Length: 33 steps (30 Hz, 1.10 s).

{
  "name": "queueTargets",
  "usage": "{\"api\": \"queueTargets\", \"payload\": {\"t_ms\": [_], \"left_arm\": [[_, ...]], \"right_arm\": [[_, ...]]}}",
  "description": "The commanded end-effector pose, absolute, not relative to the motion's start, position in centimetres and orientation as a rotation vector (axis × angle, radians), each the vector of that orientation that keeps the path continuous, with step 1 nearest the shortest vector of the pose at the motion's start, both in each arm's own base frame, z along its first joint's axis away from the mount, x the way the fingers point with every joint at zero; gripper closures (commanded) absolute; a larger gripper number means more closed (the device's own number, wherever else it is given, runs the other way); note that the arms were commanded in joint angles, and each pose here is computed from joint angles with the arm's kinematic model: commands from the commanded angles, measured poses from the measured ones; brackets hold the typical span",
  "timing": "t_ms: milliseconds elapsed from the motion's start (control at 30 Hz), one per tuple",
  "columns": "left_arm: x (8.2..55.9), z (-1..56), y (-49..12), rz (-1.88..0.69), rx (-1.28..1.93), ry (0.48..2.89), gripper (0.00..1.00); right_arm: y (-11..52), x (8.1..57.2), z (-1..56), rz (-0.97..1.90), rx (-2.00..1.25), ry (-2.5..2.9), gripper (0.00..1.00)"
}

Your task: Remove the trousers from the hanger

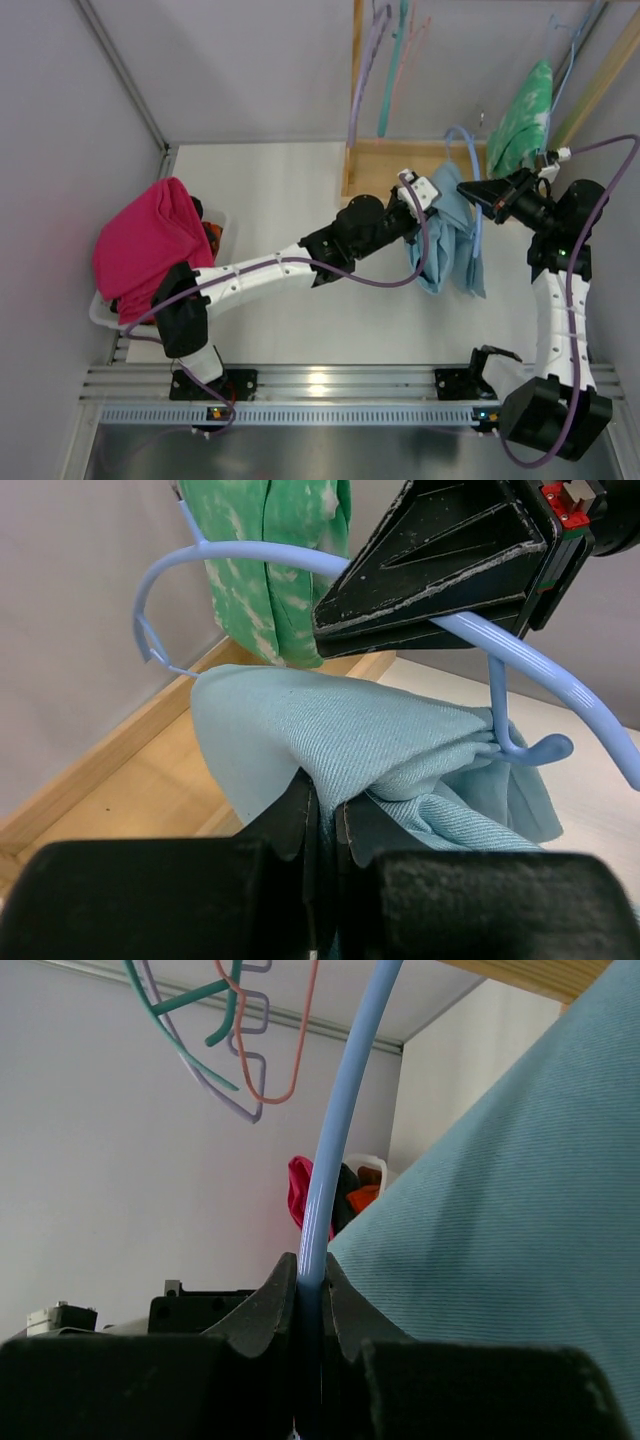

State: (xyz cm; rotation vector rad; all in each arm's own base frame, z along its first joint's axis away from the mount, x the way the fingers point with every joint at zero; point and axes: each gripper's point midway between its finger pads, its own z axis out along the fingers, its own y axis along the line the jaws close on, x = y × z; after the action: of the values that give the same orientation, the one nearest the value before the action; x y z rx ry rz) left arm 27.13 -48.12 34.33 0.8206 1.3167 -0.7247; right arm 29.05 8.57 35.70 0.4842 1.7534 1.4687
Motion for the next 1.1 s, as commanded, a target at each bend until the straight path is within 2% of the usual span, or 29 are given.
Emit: {"api": "queueTargets", "payload": {"t_ms": [0,567,1067], "left_arm": [[26.2,50.9,-42.4,-0.763,0.540,0.978,1.00],[25.9,62.5,-38.0,-0.752,0.360,0.798,1.00],[24.9,66.5,-35.6,-0.717,0.326,0.727,1.00]], "right_arm": [[6.3,30.3,36.4,1.333,0.372,1.660,1.00],[2.4,30.9,23.3,1.200,0.527,1.876,1.00],[-1.2,31.5,16.1,0.981,0.616,2.014,1.00]]}}
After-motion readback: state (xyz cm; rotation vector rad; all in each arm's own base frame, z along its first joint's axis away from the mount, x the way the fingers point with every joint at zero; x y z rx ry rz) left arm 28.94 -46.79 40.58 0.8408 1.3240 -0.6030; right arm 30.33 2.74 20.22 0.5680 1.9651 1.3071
